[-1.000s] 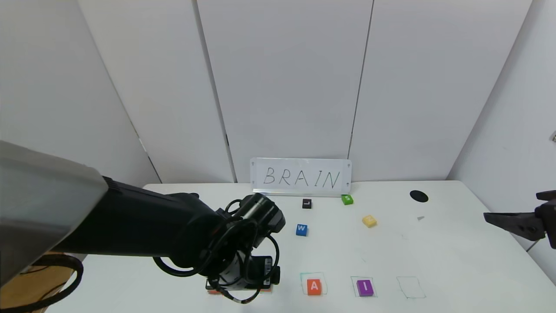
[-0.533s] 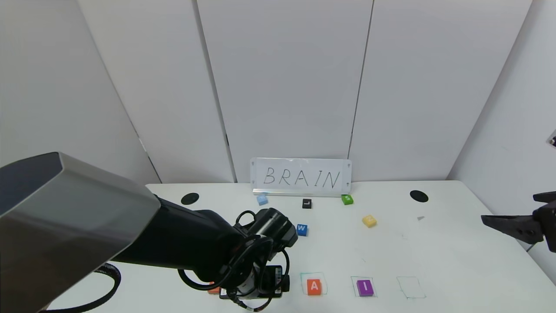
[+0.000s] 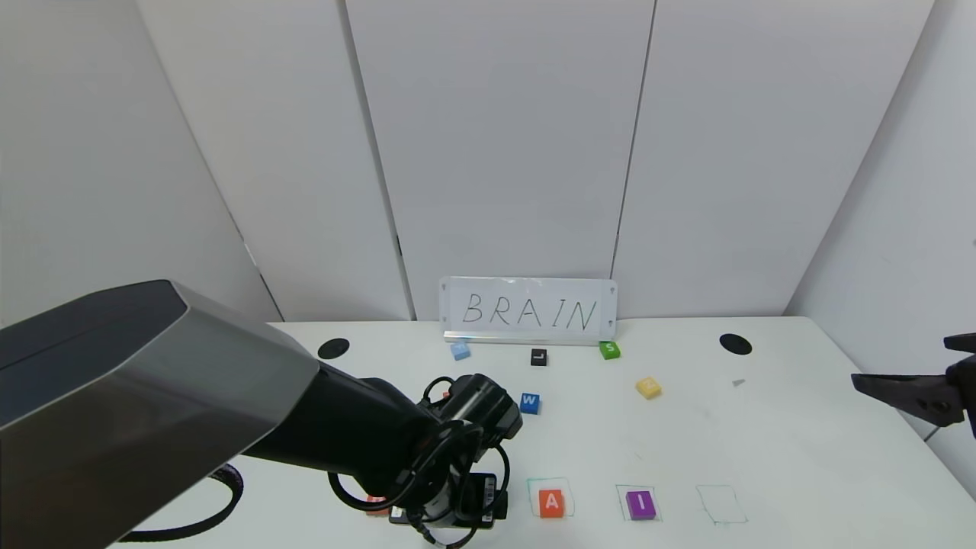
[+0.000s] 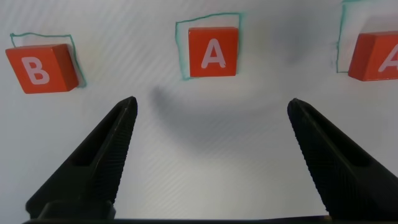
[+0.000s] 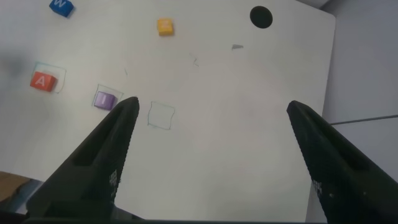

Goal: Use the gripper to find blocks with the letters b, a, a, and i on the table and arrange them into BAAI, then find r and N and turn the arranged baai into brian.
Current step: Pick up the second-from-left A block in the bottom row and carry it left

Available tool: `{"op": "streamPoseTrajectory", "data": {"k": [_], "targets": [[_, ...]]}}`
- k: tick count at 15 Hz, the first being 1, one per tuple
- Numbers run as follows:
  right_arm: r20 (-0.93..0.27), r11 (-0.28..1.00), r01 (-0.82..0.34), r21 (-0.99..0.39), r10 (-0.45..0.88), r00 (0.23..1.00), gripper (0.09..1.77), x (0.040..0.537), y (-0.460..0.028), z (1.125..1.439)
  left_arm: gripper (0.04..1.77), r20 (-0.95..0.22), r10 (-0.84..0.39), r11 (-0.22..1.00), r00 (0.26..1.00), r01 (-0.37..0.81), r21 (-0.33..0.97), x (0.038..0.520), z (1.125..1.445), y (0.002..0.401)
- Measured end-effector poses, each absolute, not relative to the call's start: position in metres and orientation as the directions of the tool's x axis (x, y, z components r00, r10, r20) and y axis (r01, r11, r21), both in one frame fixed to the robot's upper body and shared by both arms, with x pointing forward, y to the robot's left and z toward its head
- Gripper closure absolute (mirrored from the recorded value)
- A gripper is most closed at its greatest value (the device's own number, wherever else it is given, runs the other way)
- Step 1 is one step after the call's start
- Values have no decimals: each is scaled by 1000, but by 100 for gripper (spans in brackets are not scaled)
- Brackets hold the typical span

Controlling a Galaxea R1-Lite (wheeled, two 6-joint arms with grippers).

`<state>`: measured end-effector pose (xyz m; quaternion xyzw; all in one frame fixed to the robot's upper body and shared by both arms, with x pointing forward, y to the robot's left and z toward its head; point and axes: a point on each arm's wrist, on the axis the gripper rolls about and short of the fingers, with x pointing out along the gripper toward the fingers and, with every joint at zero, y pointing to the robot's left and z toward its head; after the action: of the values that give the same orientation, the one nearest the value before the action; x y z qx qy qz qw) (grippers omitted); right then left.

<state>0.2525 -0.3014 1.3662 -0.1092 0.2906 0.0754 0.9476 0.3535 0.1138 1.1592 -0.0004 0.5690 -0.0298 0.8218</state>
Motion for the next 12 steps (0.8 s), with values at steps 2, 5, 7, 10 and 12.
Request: {"op": "streamPoseTrajectory", "data": {"k": [2, 5, 7, 10, 12], "targets": [[-565, 965, -205, -164, 79, 822, 15, 252, -302, 1367, 9, -938, -43, 998, 343, 50, -28, 356, 1155, 113], [-565, 964, -209, -165, 81, 821, 15, 251, -301, 1366, 9, -935, -49, 998, 352, 48, -35, 360, 1150, 112], [-565, 964, -210, -165, 82, 821, 15, 251, -301, 1366, 9, -930, -58, 998, 362, 50, -42, 362, 1147, 111], [-568, 962, -215, -169, 84, 819, 15, 250, -301, 1365, 9, -932, -54, 998, 359, 50, -38, 363, 1144, 111], [-569, 961, -220, -169, 87, 818, 15, 250, -300, 1365, 9, -931, -54, 998, 361, 50, -38, 364, 1143, 110]]}}
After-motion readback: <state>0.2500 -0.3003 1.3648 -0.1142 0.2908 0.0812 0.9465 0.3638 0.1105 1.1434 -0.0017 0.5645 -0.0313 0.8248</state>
